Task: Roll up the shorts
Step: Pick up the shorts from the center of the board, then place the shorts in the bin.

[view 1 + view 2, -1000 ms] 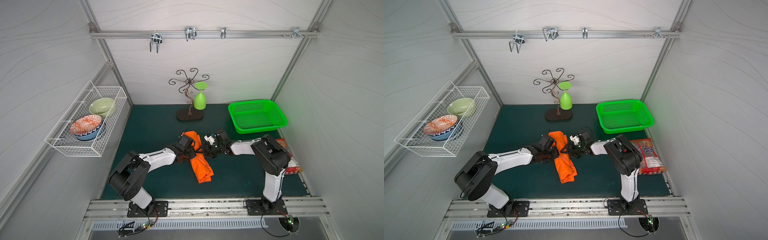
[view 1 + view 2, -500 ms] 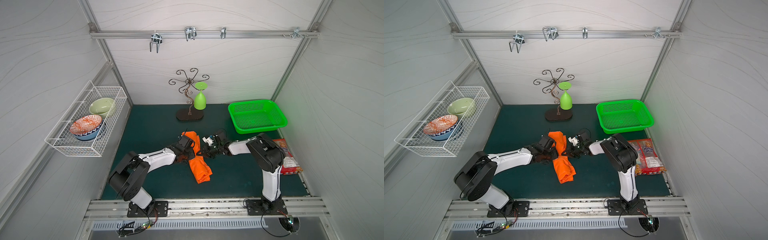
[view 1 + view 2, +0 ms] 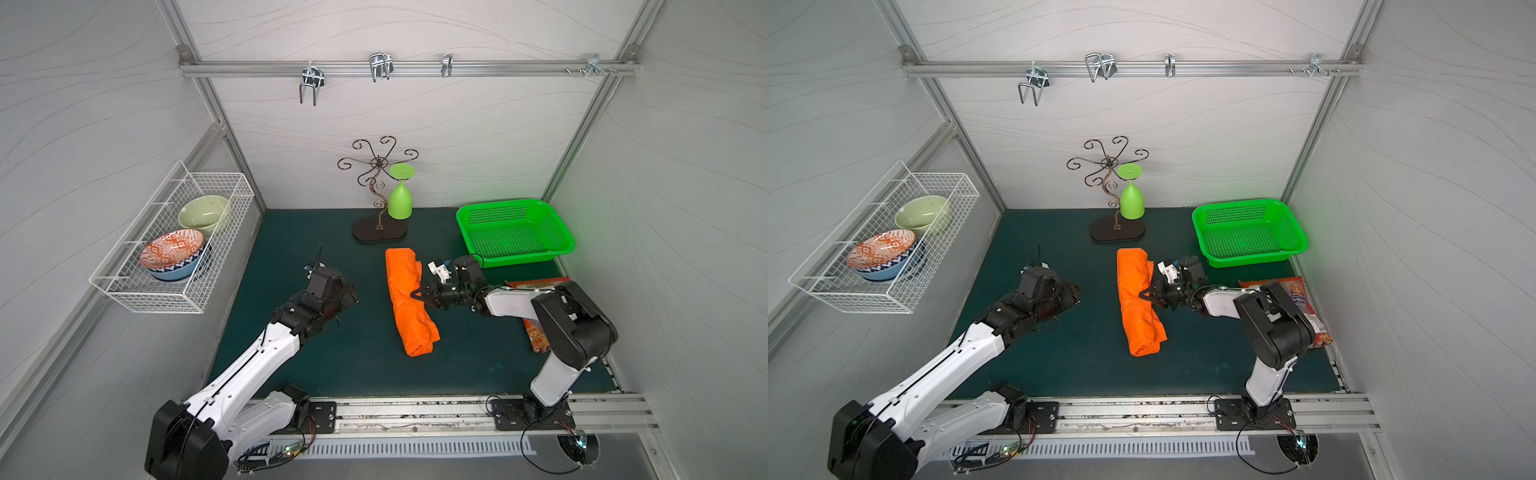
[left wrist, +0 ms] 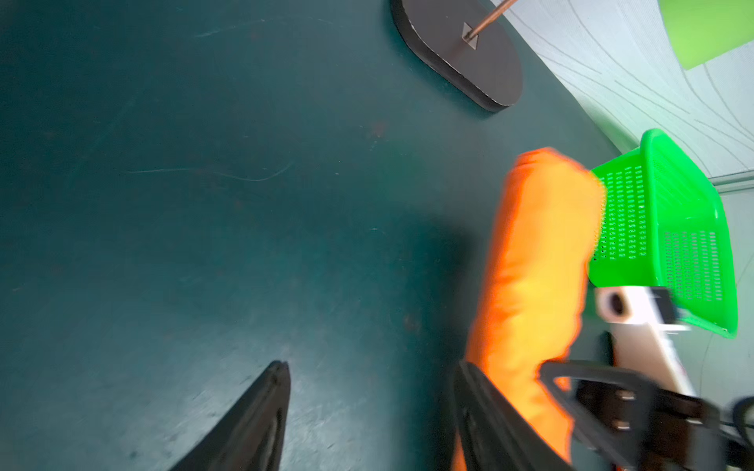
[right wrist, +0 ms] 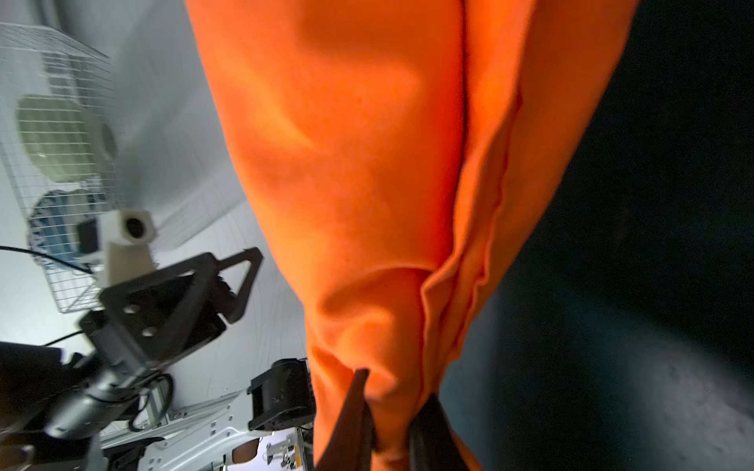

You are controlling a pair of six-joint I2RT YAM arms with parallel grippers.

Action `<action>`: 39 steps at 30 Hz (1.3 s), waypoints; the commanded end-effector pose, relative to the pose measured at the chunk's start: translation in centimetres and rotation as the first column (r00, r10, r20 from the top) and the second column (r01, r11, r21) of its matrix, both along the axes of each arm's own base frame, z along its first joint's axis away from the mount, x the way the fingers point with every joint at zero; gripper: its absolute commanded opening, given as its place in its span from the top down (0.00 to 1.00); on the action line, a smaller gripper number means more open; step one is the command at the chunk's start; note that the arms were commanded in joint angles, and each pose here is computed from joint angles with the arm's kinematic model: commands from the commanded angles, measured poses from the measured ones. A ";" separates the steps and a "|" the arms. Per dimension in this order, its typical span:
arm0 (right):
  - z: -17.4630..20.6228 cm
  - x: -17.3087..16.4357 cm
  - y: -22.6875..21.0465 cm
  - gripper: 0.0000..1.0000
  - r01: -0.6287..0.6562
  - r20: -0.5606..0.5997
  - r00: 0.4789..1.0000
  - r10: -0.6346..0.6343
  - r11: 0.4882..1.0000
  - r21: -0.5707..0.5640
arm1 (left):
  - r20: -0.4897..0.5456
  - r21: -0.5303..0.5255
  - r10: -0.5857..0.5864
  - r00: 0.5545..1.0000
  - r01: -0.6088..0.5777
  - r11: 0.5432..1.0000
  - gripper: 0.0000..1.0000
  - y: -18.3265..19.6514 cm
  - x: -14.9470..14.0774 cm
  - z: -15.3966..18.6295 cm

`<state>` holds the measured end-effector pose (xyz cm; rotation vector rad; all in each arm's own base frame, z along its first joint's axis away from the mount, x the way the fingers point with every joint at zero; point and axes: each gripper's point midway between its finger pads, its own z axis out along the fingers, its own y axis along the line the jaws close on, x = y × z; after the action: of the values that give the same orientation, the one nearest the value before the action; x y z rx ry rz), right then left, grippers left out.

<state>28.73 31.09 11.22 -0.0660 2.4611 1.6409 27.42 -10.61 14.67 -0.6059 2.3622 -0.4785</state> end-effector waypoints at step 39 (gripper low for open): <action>9.9 31.4 -32.9 1.00 0.927 0.035 0.181 -0.983 0.183 0.328 | -0.168 -0.210 -0.061 0.984 0.025 0.977 0.39 -1.1 -6.9 -5.0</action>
<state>59.19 -0.47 19.97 1.0422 1.4898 1.0634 20.53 -11.38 9.49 -0.7205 2.5119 -0.7008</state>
